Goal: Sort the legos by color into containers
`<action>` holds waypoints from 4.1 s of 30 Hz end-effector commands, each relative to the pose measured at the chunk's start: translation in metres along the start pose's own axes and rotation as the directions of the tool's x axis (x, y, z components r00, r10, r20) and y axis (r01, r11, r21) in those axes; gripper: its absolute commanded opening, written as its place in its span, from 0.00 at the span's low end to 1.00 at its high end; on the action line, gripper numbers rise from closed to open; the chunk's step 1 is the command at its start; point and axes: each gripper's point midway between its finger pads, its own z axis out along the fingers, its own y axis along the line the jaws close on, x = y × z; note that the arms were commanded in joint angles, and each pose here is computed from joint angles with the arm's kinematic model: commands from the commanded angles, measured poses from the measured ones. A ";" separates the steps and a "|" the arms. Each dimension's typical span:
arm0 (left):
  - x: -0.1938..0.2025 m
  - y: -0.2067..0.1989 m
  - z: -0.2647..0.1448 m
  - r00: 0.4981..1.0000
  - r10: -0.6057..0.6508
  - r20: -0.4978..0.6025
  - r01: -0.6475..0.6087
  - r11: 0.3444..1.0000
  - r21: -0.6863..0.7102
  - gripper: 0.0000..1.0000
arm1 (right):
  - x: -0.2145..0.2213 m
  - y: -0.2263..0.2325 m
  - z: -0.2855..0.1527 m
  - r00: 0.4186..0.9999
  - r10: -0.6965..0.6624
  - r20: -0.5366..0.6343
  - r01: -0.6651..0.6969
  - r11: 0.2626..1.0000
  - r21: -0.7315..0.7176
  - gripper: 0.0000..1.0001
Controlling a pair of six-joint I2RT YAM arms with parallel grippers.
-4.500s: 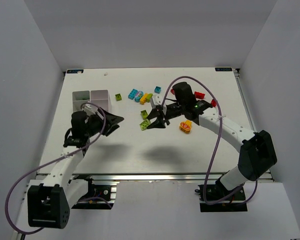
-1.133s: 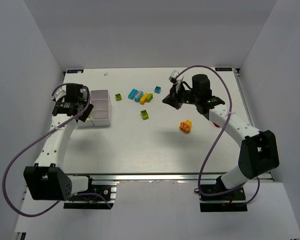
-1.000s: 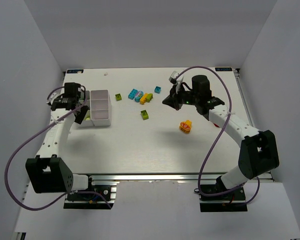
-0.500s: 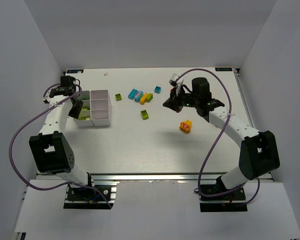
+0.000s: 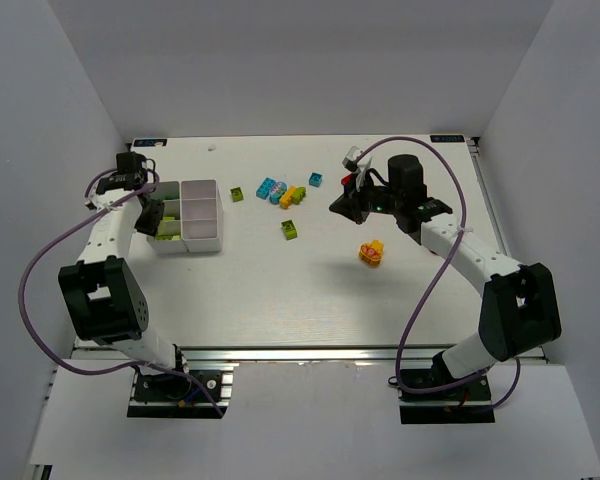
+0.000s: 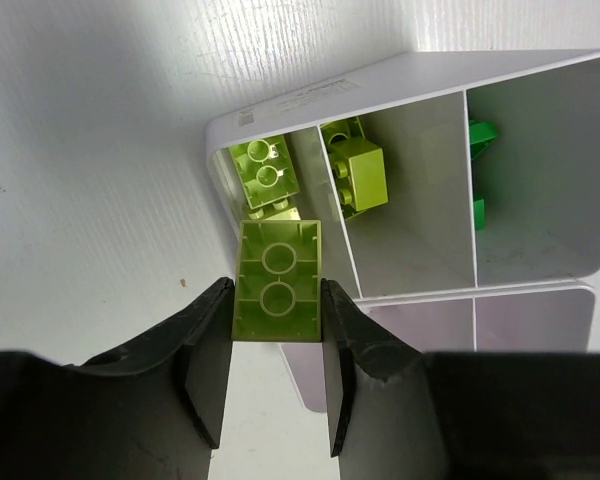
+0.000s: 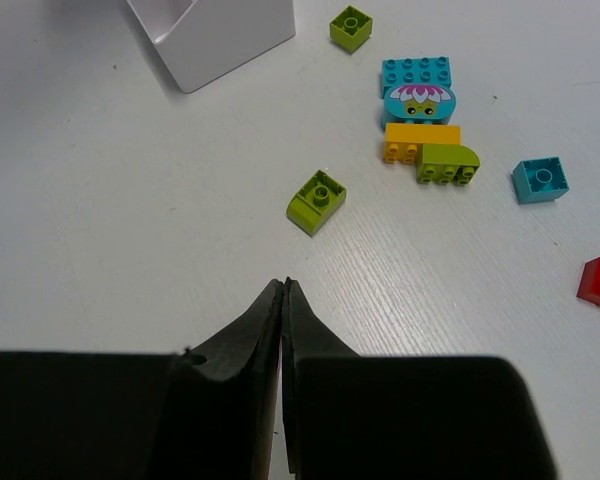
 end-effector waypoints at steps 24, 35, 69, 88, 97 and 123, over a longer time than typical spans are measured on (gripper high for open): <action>-0.005 -0.018 -0.022 1.000 0.012 0.005 -0.012 0.986 0.167 0.69 | -0.021 0.005 -0.012 0.994 -0.097 0.041 0.098 0.995 -0.021 0.48; 0.027 -0.032 -0.093 0.979 0.182 0.097 -0.197 0.692 0.694 0.98 | 0.011 -0.014 -0.020 0.989 -0.052 -0.141 0.060 0.997 0.051 0.89; 0.209 -0.071 -0.153 0.703 0.674 0.229 -0.512 0.256 0.820 0.94 | 0.042 -0.093 -0.031 0.929 0.277 -0.244 -0.197 0.931 0.307 0.00; 0.291 -0.118 -0.050 0.492 0.850 0.188 -0.837 0.403 0.369 0.77 | 0.014 -0.075 -0.056 0.976 0.157 -0.153 -0.148 0.986 0.073 0.89; 0.317 -0.125 -0.031 0.473 0.864 0.171 -0.843 0.388 0.372 0.77 | 0.014 -0.077 -0.053 0.973 0.184 -0.135 -0.178 0.982 0.060 0.89; 0.306 -0.125 -0.056 0.532 0.827 0.185 -0.803 0.422 0.422 0.07 | 0.010 -0.064 -0.056 0.977 0.173 -0.124 -0.173 0.985 0.008 0.83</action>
